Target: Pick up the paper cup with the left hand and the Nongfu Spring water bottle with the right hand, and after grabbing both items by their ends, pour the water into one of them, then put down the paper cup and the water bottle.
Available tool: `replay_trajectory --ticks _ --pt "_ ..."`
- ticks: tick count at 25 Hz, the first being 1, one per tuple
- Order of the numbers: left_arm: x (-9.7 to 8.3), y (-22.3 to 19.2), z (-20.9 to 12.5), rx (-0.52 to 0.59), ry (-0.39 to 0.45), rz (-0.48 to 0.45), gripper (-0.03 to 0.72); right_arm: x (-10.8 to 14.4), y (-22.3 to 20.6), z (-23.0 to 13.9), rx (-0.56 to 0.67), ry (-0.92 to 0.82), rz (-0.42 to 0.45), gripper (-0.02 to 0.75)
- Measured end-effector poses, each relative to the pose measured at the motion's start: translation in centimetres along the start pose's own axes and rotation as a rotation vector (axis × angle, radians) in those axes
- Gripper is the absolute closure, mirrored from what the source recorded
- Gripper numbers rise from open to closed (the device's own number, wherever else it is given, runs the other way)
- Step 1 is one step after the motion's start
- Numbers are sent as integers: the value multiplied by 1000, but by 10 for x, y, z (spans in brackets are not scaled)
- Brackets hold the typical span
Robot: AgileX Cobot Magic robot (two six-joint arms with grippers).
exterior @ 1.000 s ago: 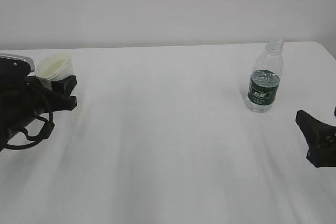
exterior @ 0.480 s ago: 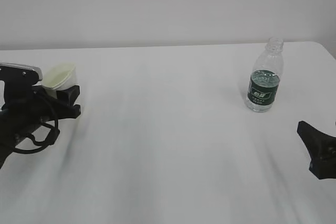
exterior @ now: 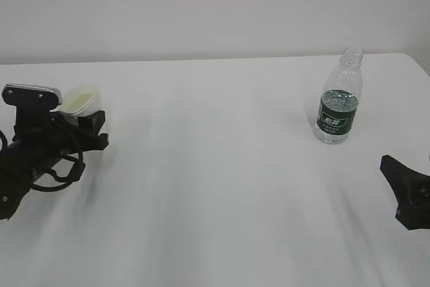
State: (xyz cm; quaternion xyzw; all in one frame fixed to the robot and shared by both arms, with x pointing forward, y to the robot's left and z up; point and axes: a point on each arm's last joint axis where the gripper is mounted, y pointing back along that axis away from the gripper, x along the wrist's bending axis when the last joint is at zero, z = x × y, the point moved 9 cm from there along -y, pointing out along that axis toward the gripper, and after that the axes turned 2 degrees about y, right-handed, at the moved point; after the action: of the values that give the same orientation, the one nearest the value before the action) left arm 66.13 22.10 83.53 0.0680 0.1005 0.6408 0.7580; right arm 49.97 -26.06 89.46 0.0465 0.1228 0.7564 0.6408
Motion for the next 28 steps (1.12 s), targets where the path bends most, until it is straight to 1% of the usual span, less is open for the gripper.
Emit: replay_trajectory --ticks 12,23,25,28 --pt "1 -17 -17 13 -1 2 300 0 0 0 0 0 0 148" --pt "1 -22 -19 -5 -1 1 299 0 0 0 0 1 2 148" --pt "1 -22 -19 -5 -2 1 287 0 0 0 0 1 2 148" --pt "1 -22 -19 -5 -2 1 246 0 0 0 0 1 2 148"
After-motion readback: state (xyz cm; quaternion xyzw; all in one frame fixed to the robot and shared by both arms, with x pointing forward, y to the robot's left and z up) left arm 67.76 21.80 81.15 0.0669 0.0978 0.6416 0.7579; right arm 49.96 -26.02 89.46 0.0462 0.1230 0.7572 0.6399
